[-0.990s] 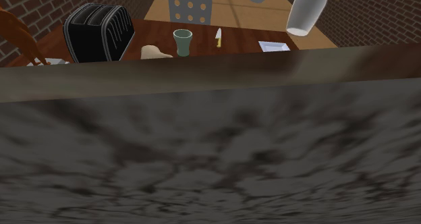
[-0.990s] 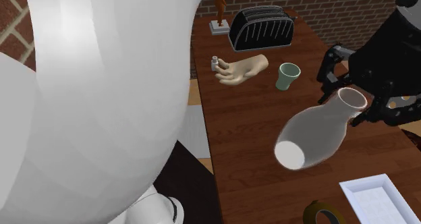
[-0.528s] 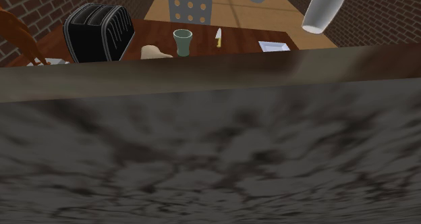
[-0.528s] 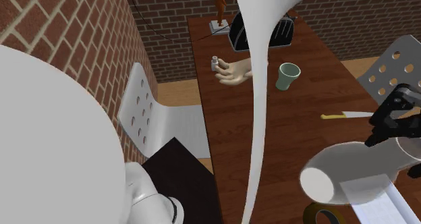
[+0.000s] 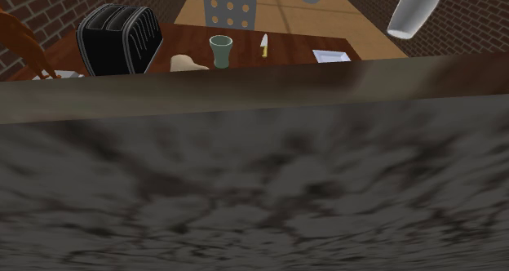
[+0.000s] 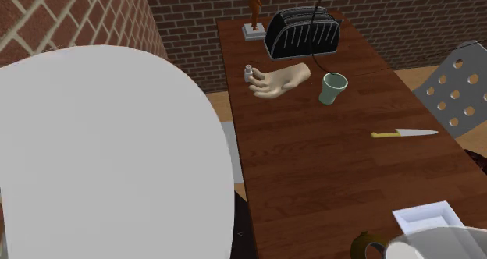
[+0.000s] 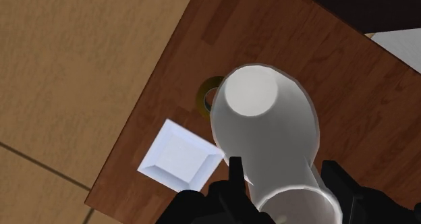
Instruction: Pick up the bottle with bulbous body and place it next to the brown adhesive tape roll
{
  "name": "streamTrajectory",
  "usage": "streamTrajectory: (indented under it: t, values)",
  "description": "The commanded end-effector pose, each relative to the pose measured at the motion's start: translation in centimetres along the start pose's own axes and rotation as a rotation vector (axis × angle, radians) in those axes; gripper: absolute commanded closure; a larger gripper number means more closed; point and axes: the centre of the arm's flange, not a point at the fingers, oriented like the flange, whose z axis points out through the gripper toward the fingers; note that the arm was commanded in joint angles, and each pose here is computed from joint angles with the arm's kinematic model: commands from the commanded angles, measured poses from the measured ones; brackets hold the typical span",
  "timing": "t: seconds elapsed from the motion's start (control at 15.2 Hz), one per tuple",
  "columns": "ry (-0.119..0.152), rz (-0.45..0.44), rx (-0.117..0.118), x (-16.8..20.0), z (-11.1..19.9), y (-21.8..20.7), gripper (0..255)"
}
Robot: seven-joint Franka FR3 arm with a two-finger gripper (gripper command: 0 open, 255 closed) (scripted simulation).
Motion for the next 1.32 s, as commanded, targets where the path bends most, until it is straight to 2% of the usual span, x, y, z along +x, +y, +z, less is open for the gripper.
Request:
streamTrajectory:
  t: [0.0, 0.4, 1.25]
  values:
    - [0.0, -0.005, -0.001, -0.7, -0.2, 2.5, 255]
    - [0.0, -0.005, -0.001, -2.3, -0.5, 9.9, 255]
    - [0.0, -0.005, -0.001, -2.8, 6.3, 10.0, 255]
